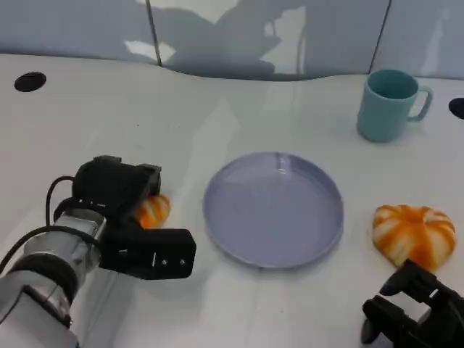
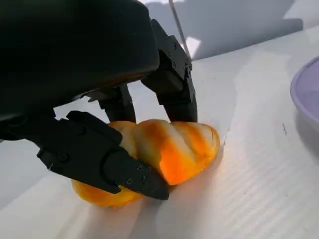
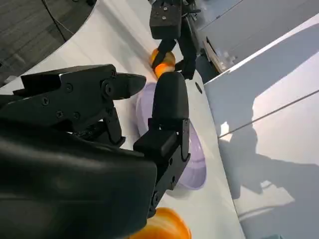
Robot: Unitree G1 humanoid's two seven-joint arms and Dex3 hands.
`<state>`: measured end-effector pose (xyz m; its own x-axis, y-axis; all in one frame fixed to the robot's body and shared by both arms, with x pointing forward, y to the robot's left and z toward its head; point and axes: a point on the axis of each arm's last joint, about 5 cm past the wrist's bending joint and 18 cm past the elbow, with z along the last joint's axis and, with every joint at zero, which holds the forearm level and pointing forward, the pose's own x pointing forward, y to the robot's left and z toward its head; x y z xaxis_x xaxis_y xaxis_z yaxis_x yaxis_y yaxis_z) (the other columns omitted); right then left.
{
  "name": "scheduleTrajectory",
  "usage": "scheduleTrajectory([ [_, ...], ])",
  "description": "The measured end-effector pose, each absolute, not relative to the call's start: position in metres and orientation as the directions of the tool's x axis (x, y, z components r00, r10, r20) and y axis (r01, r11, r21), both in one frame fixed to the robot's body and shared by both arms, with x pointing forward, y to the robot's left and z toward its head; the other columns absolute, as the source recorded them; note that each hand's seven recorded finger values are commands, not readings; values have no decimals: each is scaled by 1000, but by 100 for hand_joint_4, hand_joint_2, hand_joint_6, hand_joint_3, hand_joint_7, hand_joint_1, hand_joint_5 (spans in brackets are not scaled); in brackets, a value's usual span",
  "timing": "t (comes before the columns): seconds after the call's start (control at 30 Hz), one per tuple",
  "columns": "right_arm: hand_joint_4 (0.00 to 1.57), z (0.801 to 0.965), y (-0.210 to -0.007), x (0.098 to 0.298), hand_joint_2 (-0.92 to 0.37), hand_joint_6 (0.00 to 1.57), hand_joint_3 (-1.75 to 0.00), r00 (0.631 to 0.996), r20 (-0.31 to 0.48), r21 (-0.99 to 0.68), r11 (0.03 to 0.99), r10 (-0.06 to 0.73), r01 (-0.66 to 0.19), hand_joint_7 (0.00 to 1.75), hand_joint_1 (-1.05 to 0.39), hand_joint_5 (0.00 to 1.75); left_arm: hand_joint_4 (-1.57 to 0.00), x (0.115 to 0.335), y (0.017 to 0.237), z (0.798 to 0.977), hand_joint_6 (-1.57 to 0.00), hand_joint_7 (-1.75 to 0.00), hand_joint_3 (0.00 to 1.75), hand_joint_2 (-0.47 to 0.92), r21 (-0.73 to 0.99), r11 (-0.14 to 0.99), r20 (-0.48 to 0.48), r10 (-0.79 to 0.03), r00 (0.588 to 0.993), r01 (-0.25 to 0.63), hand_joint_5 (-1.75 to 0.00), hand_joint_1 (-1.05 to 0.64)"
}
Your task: Grasp the bread from the table and place it into the plate.
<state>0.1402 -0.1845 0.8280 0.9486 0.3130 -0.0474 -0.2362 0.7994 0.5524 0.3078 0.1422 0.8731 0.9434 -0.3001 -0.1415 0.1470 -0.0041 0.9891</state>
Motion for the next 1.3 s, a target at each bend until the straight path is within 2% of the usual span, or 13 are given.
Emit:
scheduleTrajectory([
  [0.1,76,828,-185,141,-92,62,-19,949,-47,553,799,313,-236,143,-66,163,-75,307,143,872,-52,-174,32,92,992,19,-113,-309,944,125,-175,-22],
  [0.2,76,828,-184,142,-92,62,-21,948,-46,554,798,315,-239,143,-66,163,-77,307,145,873,-67,-131,20,92,993,47,-84,-316,945,104,-175,-24],
  [0.33,76,827,-184,145,-92,63,-20,946,-44,557,794,321,-243,142,-67,163,-80,307,147,874,-59,-168,29,90,989,139,-4,-318,948,51,-175,-17],
  [0.43,76,827,-183,145,-92,63,-21,946,-47,559,793,320,-241,142,-66,163,-81,307,147,876,-58,-171,30,86,980,198,52,-316,947,13,-175,-16],
  [0.53,76,826,-183,145,-92,62,-20,946,-47,559,793,320,-240,142,-66,163,-82,309,146,880,-79,-114,22,86,975,223,72,-317,946,1,-175,-18],
  [0.6,76,826,-183,146,-92,62,-20,946,-47,561,792,320,-241,141,-67,162,-82,311,145,883,-89,-97,17,86,971,239,91,-317,944,-14,-175,-18],
  [0.73,76,826,-183,147,-92,62,-20,946,-45,561,792,321,-242,141,-67,162,-82,316,142,891,-87,-106,12,88,964,263,135,-323,937,-49,-175,-18],
  [0.8,75,826,-183,147,-92,62,-20,946,-45,561,792,321,-242,141,-66,163,-83,319,140,896,-70,-159,19,87,961,270,153,-333,930,-62,-175,-15],
  [0.87,76,826,-183,147,-92,63,-19,946,-44,561,791,322,-243,141,-67,162,-83,320,136,900,-65,-171,22,86,951,297,192,-366,911,-81,-175,-16],
  [0.97,76,826,-183,147,-92,64,-18,945,-42,562,789,325,-246,141,-67,162,-84,322,127,905,-65,-174,25,86,941,326,229,-413,881,-91,-175,-16],
  [1.03,76,826,-183,147,-92,63,-19,945,-42,563,789,324,-245,141,-66,162,-87,323,121,909,-67,-175,71,68,933,346,259,-445,857,-103,-175,-18],
  [1.13,76,826,-183,147,-92,63,-19,945,-42,564,789,323,-245,141,-67,162,-89,324,112,914,-69,-175,95,56,925,366,288,-496,819,-103,-175,-20],
  [1.3,76,826,-182,147,-92,63,-19,946,-40,566,787,323,-245,141,-66,162,-91,321,89,916,-72,-175,111,50,917,394,304,-577,758,-68,-175,-21],
])
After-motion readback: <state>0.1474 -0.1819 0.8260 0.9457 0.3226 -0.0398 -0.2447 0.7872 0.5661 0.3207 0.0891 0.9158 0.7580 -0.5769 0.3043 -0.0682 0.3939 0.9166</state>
